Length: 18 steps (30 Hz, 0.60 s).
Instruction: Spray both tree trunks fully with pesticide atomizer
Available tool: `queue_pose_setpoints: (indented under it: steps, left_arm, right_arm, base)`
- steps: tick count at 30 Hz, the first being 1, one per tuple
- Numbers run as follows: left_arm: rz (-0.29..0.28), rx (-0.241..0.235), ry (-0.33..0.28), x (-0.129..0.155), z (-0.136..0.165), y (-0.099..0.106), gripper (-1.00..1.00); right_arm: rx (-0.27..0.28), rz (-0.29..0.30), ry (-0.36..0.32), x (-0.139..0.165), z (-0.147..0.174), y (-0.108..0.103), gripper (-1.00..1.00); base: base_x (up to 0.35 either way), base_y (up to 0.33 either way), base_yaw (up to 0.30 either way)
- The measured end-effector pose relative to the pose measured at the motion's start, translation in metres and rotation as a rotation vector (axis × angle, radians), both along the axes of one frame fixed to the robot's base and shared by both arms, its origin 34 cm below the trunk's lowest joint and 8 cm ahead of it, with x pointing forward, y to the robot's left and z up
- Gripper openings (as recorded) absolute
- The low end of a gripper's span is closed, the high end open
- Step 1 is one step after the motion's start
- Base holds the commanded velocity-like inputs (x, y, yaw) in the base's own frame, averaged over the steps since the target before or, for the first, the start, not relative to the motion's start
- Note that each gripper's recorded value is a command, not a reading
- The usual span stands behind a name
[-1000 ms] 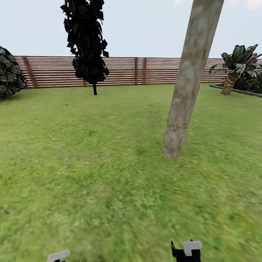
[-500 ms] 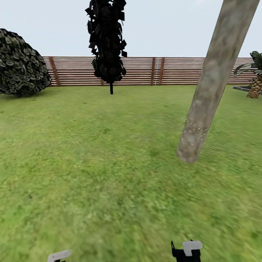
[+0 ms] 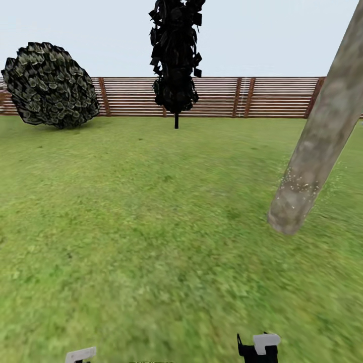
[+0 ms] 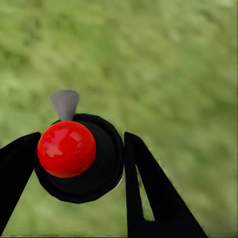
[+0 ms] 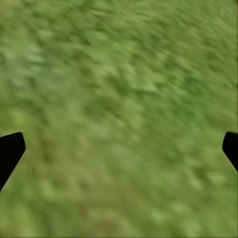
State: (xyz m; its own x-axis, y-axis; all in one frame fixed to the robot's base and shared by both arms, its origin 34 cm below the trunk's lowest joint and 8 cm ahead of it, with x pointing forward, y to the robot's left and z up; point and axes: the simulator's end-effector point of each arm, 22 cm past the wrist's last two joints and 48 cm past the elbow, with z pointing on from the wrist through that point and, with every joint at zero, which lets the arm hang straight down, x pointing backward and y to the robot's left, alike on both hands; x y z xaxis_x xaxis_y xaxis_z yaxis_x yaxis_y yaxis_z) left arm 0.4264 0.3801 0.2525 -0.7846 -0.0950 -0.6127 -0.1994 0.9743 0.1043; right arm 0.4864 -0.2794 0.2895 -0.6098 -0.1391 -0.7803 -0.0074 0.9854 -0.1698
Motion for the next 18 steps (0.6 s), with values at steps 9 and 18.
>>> queue_pose_setpoints:
  steps: [9,18]
  left_arm:
    - [0.000,0.000,0.005,-0.0018,-0.0018,0.0000,-1.00]
    - [0.000,0.000,0.011,-0.0037,-0.0036,0.0000,-1.00]
  right_arm:
    - [0.000,0.000,0.005,-0.0016,-0.0021,0.0003,1.00]
    - [0.000,0.000,0.011,-0.0032,-0.0042,0.0001,1.00]
  base:
    - [0.000,0.000,0.283]
    - [0.000,0.000,0.282]
